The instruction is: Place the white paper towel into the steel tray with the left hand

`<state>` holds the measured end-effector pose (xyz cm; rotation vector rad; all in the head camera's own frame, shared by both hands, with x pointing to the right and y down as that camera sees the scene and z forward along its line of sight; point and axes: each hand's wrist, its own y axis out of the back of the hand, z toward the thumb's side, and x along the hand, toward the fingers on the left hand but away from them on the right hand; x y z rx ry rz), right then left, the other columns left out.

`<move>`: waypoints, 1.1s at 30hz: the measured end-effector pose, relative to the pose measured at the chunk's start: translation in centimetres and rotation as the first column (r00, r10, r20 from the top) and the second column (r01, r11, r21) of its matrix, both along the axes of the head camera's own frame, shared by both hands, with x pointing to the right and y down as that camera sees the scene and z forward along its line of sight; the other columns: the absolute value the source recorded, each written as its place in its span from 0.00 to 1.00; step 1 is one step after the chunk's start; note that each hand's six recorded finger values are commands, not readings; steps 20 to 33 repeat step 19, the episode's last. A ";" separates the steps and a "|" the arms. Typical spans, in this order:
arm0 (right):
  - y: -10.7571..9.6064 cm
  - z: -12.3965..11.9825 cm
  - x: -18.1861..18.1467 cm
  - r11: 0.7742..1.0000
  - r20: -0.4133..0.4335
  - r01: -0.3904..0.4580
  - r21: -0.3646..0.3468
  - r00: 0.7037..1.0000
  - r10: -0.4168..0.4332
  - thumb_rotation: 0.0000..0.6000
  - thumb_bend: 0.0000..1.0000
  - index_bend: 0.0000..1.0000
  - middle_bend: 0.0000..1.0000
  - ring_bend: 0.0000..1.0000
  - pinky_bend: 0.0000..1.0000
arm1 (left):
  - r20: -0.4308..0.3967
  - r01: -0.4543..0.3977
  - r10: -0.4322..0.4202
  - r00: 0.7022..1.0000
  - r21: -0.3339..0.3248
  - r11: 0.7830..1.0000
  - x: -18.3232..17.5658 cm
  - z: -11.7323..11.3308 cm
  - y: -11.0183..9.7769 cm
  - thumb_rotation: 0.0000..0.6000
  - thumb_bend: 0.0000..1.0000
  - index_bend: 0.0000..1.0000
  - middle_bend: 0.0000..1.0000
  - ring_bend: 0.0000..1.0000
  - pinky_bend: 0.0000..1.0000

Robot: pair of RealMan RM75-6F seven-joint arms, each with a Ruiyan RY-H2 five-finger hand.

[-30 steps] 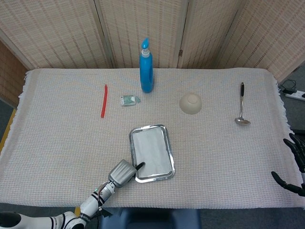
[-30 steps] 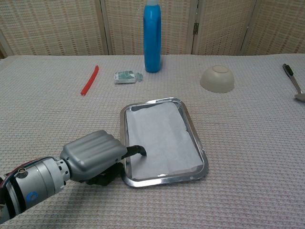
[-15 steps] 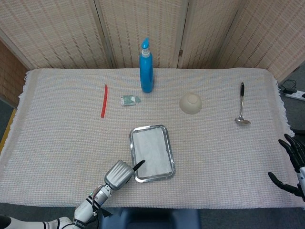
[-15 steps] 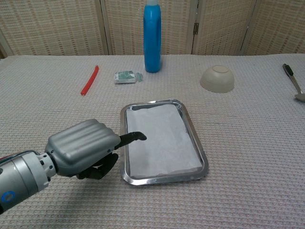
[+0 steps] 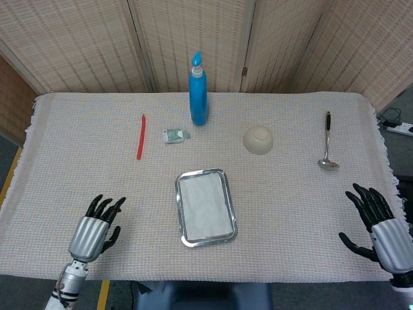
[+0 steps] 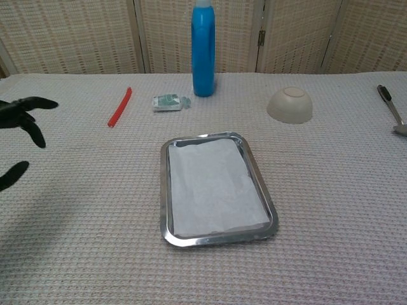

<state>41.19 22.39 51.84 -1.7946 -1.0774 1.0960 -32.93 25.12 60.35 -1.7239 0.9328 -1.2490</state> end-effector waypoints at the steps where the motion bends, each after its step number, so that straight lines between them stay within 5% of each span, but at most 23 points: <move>1: 0.0 0.5 -0.4 1.000 -0.010 0.006 0.005 1.000 -0.006 1.00 0.32 0.00 0.00 0.00 0.00 | 0.003 0.057 -0.057 0.998 0.012 0.998 -2.2 -1.0 0.3 1.00 0.46 0.14 0.24 0.08 0.00; 5: 0.1 2.5 -1.6 1.000 -0.049 0.028 -0.005 0.998 -0.028 1.00 0.32 0.00 0.00 0.00 0.00 | 0.002 0.193 -0.194 0.981 0.034 0.981 -7.7 -3.4 1.2 1.00 0.41 0.14 0.17 0.01 0.00; 11: -0.1 5.5 -2.7 0.998 -0.100 0.047 -0.047 0.994 -0.051 1.00 0.32 0.00 0.00 0.00 0.00 | 0.058 0.265 -0.265 0.963 0.007 0.964 -11.6 -4.6 1.7 1.00 0.40 0.13 0.14 0.00 0.00; 19: -0.6 6.4 -2.5 0.997 -0.122 0.033 -0.070 0.992 -0.041 1.00 0.32 0.00 0.00 0.00 0.00 | 0.149 0.257 -0.255 0.956 0.001 0.966 -11.9 -3.9 2.0 1.00 0.38 0.13 0.14 0.00 0.00; 33: -0.6 6.4 -2.5 0.997 -0.122 0.033 -0.070 0.992 -0.041 1.00 0.32 0.00 0.00 0.00 0.00 | 0.149 0.257 -0.255 0.956 0.001 0.966 -11.9 -3.9 2.0 1.00 0.38 0.13 0.14 0.00 0.00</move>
